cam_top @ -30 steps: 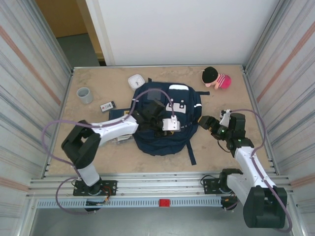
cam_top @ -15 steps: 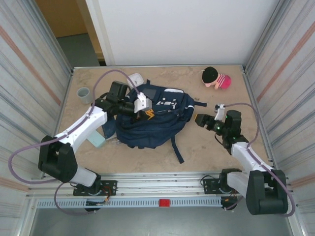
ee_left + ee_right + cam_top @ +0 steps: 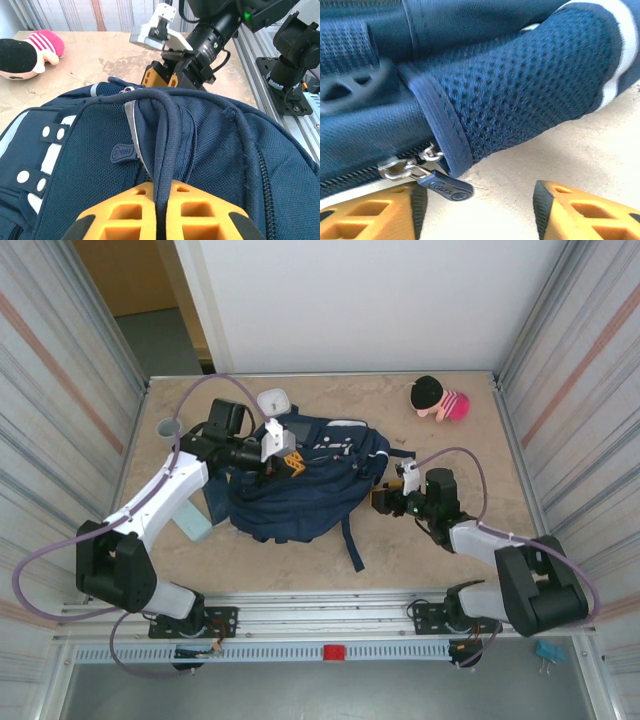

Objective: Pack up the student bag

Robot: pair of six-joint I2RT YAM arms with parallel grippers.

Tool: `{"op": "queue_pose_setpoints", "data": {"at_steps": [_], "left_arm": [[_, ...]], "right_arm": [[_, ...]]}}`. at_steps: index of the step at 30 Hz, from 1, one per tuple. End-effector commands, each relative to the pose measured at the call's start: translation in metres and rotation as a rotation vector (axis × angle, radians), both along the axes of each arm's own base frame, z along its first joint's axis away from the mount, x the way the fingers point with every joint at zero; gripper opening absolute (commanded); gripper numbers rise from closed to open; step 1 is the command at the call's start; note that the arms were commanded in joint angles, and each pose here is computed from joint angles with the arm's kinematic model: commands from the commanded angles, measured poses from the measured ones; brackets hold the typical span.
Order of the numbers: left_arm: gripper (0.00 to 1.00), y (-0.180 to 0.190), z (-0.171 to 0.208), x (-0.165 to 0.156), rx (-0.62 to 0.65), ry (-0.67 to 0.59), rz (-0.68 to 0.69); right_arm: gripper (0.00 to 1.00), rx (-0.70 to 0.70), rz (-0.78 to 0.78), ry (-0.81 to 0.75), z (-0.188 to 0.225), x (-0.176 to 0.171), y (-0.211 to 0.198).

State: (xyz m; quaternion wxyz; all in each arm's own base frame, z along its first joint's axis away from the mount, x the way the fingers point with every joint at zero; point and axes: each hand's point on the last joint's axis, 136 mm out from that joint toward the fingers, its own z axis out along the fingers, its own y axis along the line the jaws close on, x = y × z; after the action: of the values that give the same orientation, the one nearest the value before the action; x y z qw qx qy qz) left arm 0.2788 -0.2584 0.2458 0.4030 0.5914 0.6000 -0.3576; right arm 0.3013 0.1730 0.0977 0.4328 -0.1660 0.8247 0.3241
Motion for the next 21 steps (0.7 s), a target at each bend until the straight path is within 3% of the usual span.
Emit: {"op": "queue_pose_setpoints", "data": {"at_steps": [1, 3, 10, 13, 21], "left_arm": [[0.0, -0.001, 0.057, -0.01, -0.12, -0.137, -0.068], [0.0, -0.001, 0.057, -0.01, -0.122, -0.135, -0.069], [0.0, 0.0, 0.049, -0.003, -0.102, -0.143, -0.037], [0.0, 0.002, 0.043, 0.009, -0.077, -0.166, 0.026], [0.0, 0.007, 0.03, 0.03, 0.016, -0.251, 0.182]], "right_arm": [[0.49, -0.001, 0.105, -0.129, 0.014, 0.002, 0.015], [0.44, -0.006, 0.149, -0.165, 0.018, 0.0, 0.021], [0.09, -0.021, 0.206, -0.205, 0.026, -0.01, 0.024], [0.0, -0.027, 0.222, -0.202, 0.029, -0.017, 0.024], [0.0, -0.031, 0.222, -0.197, 0.043, -0.034, 0.019]]}}
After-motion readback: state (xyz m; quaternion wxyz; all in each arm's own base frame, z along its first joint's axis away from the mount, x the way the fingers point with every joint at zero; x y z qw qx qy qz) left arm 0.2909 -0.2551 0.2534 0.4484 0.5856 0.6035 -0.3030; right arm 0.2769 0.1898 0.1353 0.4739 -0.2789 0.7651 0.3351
